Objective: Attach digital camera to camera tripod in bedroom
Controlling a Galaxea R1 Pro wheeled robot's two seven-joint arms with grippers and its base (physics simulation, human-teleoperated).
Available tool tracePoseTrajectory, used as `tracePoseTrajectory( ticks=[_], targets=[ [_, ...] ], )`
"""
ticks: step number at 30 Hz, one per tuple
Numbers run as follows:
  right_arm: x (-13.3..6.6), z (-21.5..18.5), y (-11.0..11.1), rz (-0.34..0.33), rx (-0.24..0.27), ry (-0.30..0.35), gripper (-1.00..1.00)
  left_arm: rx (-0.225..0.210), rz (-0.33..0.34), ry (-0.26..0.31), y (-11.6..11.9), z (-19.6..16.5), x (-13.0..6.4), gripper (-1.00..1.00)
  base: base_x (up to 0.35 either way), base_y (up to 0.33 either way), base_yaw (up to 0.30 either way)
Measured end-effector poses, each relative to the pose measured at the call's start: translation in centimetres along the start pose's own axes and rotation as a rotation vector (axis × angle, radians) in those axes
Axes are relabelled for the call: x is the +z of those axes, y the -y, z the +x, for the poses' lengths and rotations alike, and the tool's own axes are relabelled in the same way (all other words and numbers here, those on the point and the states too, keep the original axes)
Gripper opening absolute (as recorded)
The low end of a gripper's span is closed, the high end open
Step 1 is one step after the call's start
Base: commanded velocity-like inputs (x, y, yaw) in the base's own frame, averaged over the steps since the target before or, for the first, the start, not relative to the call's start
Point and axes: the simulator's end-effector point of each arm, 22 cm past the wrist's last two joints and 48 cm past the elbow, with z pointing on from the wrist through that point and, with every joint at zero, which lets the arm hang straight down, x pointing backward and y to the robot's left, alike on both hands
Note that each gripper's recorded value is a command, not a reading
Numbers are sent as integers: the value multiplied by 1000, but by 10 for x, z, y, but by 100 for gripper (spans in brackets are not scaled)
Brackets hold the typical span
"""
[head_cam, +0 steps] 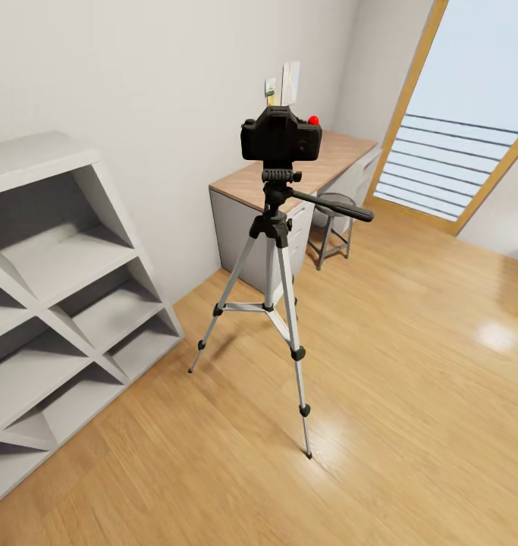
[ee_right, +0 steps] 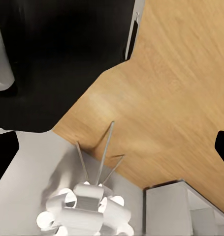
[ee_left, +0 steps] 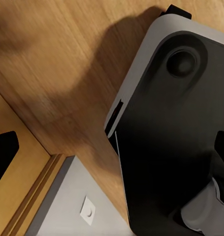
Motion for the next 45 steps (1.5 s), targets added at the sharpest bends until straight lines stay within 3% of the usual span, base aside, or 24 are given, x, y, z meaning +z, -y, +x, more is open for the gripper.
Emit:
tracePoseTrajectory(
  ticks=[3,4,12,13,17,25,36,45],
  targets=[
    [1,9,-2,-4,24,-5,100,0,-1,1,-1,-1,0,100,0,0,0],
    [2,20,-6,-10,64,-11,100,2,-3,5,-3,-2,0,100,0,0,0],
    [3,30,-4,11,129,-14,100,5,-5,-11,-4,3,0,100,0,0,0],
    [3,27,7,56,158,1,100,6,-8,-60,-5,14,-1,100,0,0,0],
    [2,16,12,77,190,48,100,7,-13,-86,-6,20,-2,100,0,0,0],
    [0,-1,20,131,207,116,100,5,-14,-89,-6,20,-3,100,0,0,0],
    [-4,-12,25,151,209,162,100,3,-7,-68,-3,15,-5,100,0,0,0],
    [-6,-17,27,154,210,178,100,5,0,-9,-1,-1,-6,100,0,0,0]
  ],
)
